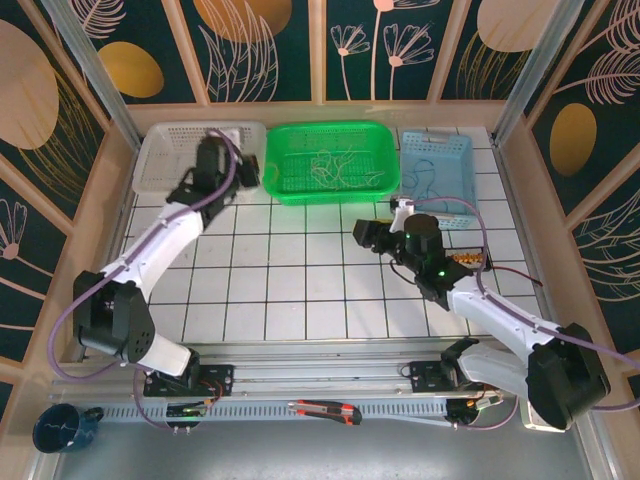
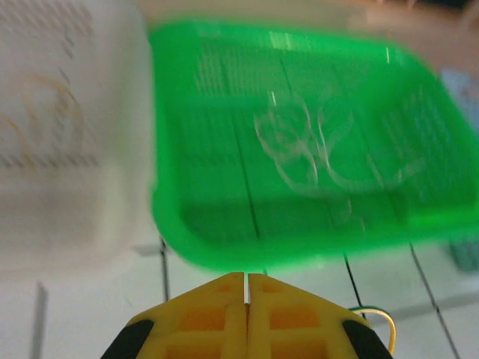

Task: Untangle the cables

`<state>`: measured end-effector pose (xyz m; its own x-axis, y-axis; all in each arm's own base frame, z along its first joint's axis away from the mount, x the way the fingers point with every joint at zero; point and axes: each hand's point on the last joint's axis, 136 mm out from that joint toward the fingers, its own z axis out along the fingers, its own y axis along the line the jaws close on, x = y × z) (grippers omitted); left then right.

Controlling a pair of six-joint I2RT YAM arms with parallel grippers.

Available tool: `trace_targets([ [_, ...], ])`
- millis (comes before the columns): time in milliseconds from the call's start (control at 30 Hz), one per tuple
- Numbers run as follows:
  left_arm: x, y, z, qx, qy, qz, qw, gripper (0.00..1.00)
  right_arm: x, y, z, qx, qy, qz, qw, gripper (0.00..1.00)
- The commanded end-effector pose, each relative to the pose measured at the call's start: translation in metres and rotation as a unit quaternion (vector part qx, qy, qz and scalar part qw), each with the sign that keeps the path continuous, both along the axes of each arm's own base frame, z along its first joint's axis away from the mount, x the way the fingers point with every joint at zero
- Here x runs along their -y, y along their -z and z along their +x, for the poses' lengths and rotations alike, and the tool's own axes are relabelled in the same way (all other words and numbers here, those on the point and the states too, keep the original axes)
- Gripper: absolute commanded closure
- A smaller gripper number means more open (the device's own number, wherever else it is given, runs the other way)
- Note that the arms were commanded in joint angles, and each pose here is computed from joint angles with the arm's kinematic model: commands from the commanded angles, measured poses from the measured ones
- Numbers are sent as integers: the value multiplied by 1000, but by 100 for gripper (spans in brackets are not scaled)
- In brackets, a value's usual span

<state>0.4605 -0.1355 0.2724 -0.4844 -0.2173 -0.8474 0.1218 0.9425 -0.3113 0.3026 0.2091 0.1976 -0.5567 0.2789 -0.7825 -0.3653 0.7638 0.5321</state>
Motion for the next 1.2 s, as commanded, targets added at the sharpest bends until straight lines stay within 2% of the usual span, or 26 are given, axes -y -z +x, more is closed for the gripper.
trace_targets([
  [0, -40, -9, 34, 2, -31, 22, 999, 100, 16, -14, 5, 16, 19, -3, 1000, 38],
  [100, -77, -13, 72, 12, -66, 11, 998, 100, 34, -14, 8, 15, 39, -9, 999, 37],
  [200, -107, 1, 107, 7, -96, 8, 995, 100, 60, -14, 13, 13, 73, -18, 997, 28],
  [233, -115, 6, 116, 3, -102, 6, 995, 88, 69, -12, 14, 9, 85, -22, 996, 21],
  [267, -120, 13, 124, -1, -105, 5, 994, 63, 78, -11, 17, 6, 100, -27, 995, 12],
  [300, -125, 18, 130, -4, -112, 7, 994, 27, 89, -9, 20, 1, 117, -35, 993, 1],
  [333, -128, 21, 134, -5, -117, 14, 993, 2, 98, -7, 22, -4, 129, -43, 991, 1],
  [433, -128, 20, 130, -1, -113, 17, 993, 1, 122, -5, 29, -12, 172, -71, 982, 1],
  [567, -125, 3, 101, 31, -107, 6, 994, 1, 162, -10, 36, 1, 263, -94, 960, 1],
  [633, -124, -4, 76, 57, -108, -4, 992, 1, 201, -16, 32, 35, 365, -107, 924, 1],
  [700, -126, -1, 45, 83, -112, -3, 990, 1, 228, -18, 25, 74, 427, -124, 893, 1],
  [767, -122, 11, 13, 122, -100, -4, 987, 1, 238, -12, 23, 101, 431, -164, 882, 1],
  [900, -137, 49, -46, 157, -138, 16, 978, 1, 254, 11, 27, 104, 445, -198, 867, 1],
  [1033, -157, 103, -76, 127, -181, 69, 973, 1, 252, 41, 43, 106, 428, -227, 869, 1],
  [1167, -166, 114, -94, 198, -195, 112, 954, 1, 239, 47, 50, 171, 392, -224, 876, 1],
])
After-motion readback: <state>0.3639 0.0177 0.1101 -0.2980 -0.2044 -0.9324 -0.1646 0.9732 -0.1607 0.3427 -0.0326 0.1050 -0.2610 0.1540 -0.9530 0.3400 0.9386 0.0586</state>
